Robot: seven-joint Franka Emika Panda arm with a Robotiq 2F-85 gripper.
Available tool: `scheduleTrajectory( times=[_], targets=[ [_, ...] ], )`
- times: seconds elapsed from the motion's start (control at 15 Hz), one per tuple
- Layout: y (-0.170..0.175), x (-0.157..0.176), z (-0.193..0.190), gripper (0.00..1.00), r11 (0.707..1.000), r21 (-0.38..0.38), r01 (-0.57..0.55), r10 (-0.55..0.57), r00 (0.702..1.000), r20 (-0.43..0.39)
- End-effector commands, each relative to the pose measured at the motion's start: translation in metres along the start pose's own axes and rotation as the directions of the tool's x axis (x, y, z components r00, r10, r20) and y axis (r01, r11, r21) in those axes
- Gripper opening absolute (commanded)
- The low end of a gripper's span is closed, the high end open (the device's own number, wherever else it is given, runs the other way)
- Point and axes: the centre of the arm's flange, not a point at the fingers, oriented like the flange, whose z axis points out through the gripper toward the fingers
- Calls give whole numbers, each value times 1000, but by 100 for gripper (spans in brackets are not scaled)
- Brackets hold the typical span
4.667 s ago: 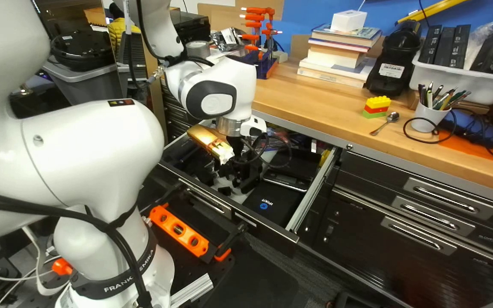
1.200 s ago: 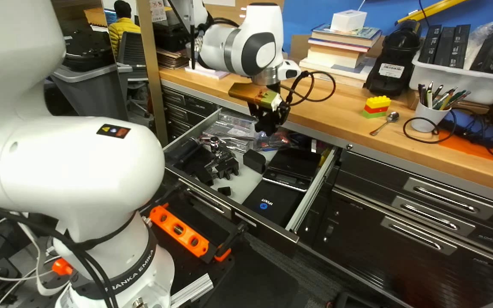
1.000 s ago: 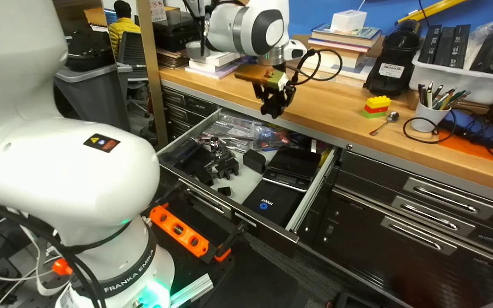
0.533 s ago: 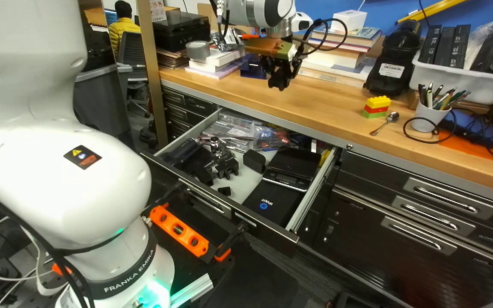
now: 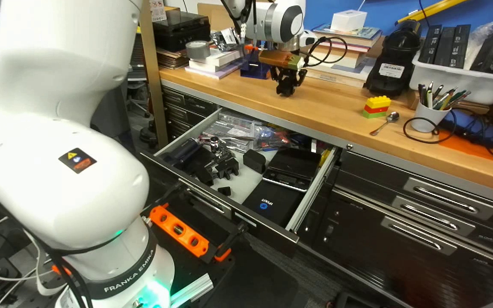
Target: Open the middle drawer then remove three black pieces from the drawer
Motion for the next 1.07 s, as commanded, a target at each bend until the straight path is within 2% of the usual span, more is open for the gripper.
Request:
scheduleTrajectory(
  times=[0.0, 0.2, 0.27, 0.33, 0.53, 0.6, 1.0],
  targets=[
    [-1, 50, 8, 23, 1000, -3, 7, -7, 1000, 11],
    [0, 59, 7, 23, 1000, -8, 1, -1, 1000, 21],
    [0, 61, 8, 73, 1000, -9, -3, 3, 1000, 30],
    [1, 61, 8, 74, 1000, -11, -2, 3, 999, 40],
    [5, 57, 3, 97, 1000, -17, -1, 2, 998, 70],
    [6, 54, 1, 100, 1000, -19, 1, 1, 997, 83],
    [8, 17, -24, 100, 999, -52, 5, 3, 988, 155]
  ],
)
